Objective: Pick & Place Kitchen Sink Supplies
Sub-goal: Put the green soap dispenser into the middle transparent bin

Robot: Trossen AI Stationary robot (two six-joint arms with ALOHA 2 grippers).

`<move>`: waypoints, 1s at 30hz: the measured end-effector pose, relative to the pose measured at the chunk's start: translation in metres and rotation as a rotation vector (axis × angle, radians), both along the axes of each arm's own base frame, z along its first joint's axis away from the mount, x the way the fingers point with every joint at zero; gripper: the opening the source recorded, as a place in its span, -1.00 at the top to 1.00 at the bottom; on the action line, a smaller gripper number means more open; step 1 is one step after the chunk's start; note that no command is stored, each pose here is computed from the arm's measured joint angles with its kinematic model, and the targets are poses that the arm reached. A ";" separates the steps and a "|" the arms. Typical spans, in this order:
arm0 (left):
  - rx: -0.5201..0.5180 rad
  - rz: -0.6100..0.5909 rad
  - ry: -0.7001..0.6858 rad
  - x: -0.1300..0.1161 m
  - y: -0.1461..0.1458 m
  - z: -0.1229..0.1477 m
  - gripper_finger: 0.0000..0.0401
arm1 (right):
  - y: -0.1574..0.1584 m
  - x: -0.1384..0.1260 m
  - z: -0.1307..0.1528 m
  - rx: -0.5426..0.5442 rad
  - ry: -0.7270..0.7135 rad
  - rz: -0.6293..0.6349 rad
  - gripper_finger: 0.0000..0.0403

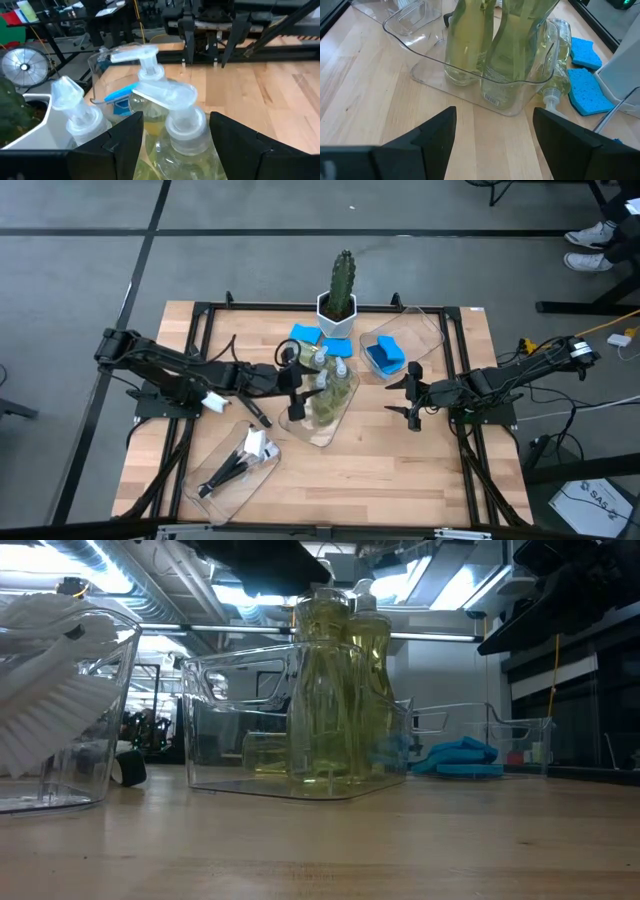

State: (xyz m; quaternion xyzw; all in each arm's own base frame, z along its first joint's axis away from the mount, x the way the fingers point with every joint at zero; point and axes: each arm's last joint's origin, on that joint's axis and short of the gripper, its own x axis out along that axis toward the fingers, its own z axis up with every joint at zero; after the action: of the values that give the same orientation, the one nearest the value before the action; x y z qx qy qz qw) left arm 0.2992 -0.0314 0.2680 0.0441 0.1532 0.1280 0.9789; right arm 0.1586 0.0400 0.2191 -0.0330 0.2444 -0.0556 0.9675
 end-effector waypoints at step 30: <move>-0.131 0.012 0.244 -0.024 0.002 -0.013 0.06 | 0.000 0.000 0.000 -0.009 0.002 0.004 -0.30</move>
State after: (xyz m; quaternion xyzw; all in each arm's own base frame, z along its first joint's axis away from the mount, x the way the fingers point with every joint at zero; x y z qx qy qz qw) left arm 0.2756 -0.0295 0.2552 -0.0056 0.2795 0.1171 0.9530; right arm 0.1586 0.0400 0.2191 -0.0378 0.2448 -0.0546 0.9673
